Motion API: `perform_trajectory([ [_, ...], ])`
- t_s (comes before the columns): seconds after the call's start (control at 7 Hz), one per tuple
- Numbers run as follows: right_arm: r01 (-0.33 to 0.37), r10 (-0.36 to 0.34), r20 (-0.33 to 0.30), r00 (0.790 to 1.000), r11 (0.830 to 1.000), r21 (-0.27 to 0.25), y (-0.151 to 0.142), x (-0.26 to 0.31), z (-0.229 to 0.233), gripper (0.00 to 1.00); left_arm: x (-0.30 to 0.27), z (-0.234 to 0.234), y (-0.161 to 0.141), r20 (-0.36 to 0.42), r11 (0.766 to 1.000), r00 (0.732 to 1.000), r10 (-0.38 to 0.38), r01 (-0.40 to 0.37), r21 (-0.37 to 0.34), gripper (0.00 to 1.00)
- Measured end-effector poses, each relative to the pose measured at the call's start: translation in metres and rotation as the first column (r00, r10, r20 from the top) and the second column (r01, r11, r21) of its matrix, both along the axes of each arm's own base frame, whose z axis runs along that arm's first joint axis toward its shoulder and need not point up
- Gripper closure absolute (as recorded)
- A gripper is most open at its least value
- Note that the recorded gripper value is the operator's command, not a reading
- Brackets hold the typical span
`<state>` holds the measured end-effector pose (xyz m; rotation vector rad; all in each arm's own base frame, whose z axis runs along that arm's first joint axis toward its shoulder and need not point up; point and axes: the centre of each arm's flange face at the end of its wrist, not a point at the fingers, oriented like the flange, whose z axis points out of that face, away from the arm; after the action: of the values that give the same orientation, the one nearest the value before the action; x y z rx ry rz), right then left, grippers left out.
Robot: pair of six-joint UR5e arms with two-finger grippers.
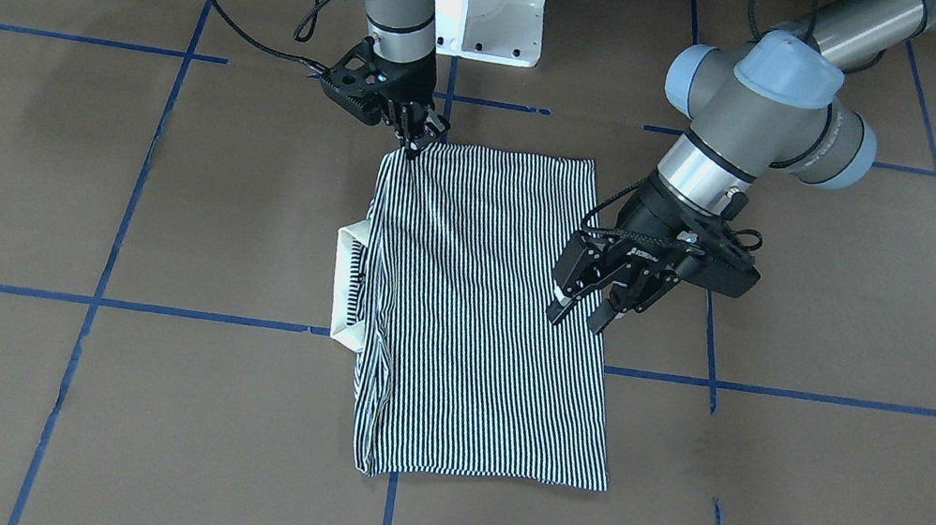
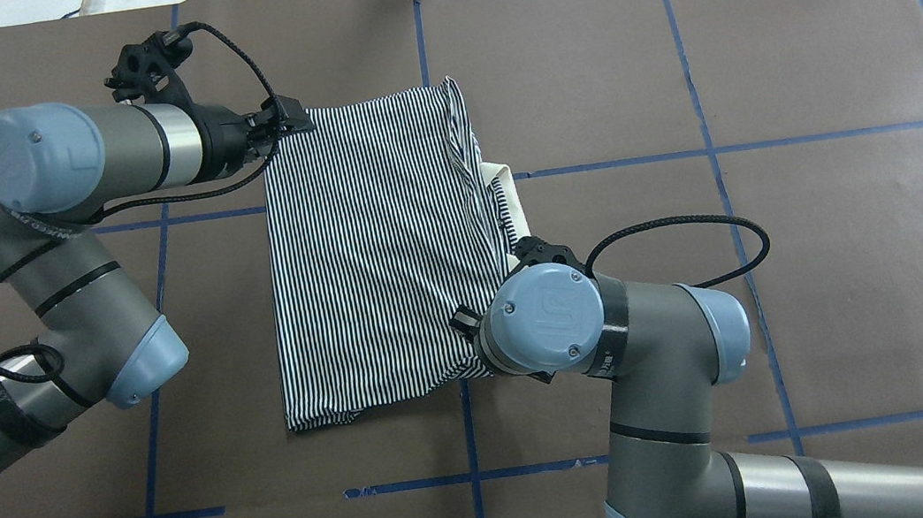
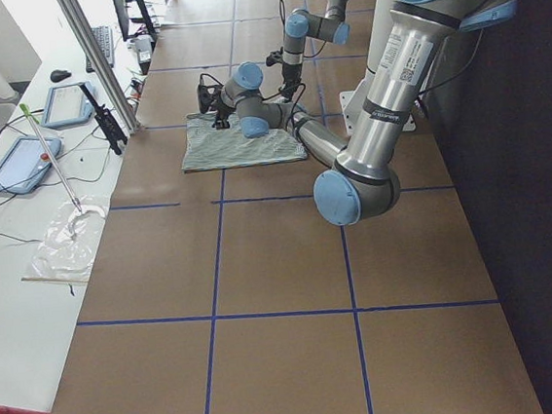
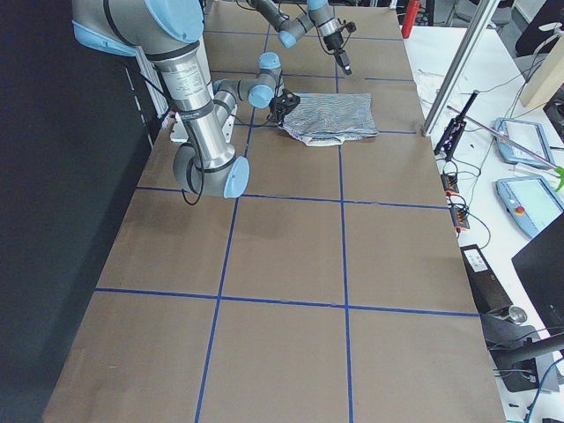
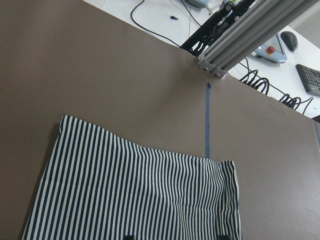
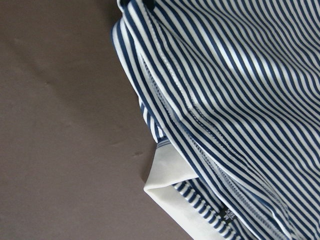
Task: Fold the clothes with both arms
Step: 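Lower the left gripper to the near corner while the right gripper holds the other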
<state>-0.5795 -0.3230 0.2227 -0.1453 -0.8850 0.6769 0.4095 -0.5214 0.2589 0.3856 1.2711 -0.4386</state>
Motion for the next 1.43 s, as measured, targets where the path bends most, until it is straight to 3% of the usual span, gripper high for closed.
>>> perform_trajectory([
  [0.29,0.003,-0.003,-0.005,1.000,1.000,0.015,0.019,0.002,0.007,1.00,-0.014,0.010,0.036,-0.031,0.999,0.999,0.014,-0.015,-0.029,0.33],
  [0.43,0.002,-0.002,-0.008,1.000,1.000,0.023,0.025,-0.001,0.008,1.00,-0.022,0.023,0.070,-0.050,0.997,0.998,0.032,-0.035,-0.065,0.33],
  [0.71,0.001,-0.001,-0.002,1.000,1.000,0.029,0.030,0.001,0.005,1.00,-0.006,0.043,0.136,-0.065,0.978,0.995,0.070,-0.082,-0.191,0.33],
  [1.14,0.002,-0.001,-0.002,1.000,1.000,0.030,0.031,0.004,0.007,1.00,0.068,0.073,0.228,0.075,0.950,0.997,0.035,-0.010,-0.313,0.36],
  [1.43,0.004,-0.004,-0.003,1.000,1.000,0.030,0.033,0.004,0.008,1.00,0.087,0.083,0.258,0.150,0.939,0.988,0.044,0.010,-0.343,0.36],
])
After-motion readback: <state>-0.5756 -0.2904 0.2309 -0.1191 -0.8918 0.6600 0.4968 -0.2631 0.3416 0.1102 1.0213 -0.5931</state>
